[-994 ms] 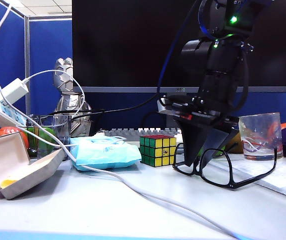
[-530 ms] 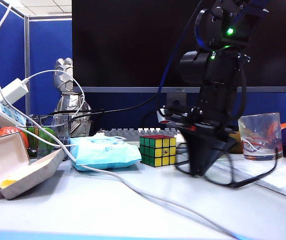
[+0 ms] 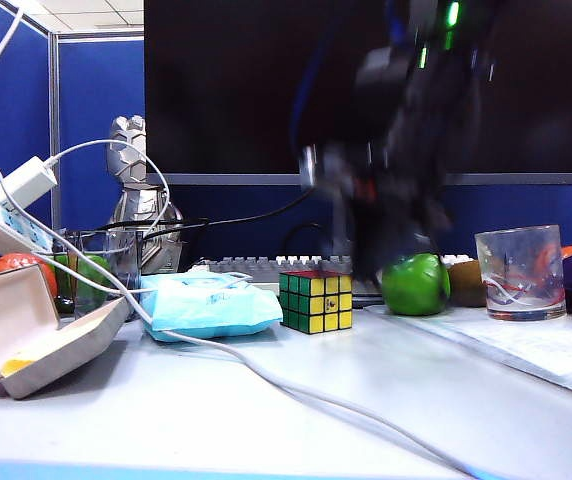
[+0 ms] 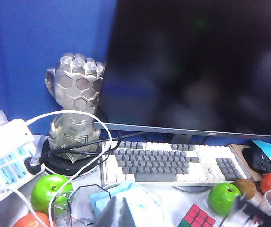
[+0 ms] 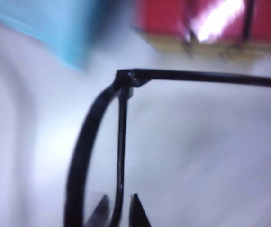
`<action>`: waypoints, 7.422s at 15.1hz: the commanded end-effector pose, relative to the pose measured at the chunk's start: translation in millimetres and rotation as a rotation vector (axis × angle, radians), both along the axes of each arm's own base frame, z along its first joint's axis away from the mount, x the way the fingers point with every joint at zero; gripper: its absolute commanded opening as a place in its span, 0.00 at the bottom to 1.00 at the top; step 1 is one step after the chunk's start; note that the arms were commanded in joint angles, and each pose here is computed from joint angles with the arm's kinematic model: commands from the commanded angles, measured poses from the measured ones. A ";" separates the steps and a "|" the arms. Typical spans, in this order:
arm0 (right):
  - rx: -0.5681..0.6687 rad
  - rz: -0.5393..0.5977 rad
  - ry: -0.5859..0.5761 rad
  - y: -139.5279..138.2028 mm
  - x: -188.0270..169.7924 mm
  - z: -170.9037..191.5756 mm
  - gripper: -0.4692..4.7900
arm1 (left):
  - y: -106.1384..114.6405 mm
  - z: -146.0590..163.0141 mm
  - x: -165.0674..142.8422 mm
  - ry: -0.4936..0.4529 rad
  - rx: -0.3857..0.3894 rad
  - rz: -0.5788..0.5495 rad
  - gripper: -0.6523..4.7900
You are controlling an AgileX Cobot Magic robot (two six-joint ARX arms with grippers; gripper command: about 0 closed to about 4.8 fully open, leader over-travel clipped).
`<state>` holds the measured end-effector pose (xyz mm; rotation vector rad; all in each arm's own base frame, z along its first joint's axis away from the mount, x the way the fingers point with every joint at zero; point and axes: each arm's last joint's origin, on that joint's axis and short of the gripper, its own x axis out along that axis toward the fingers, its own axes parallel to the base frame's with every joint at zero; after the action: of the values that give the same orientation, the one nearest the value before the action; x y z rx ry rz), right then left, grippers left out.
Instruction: Pick up the glasses, fold the temples of the glasses, place the glasses into the glasses case, and finally close the glasses case.
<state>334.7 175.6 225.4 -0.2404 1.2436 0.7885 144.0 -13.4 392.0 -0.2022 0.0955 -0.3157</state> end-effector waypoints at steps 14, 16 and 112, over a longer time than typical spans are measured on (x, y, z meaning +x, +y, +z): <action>1.149 0.712 -0.178 -19.0 -85.7 218.4 0.08 | -54.5 28.8 49.4 -0.303 -0.269 -0.679 0.11; 1.177 0.772 -0.106 -12.8 -92.3 219.1 0.08 | -65.6 24.7 59.0 -0.302 -0.297 -0.696 0.11; 0.926 0.373 -0.382 -35.0 -125.8 236.1 0.08 | -77.9 -179.2 108.3 1.036 0.258 0.126 0.69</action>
<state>211.3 141.6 458.2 0.1479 0.4091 1.4656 250.9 -90.7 213.2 -0.0963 1.1438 -0.0409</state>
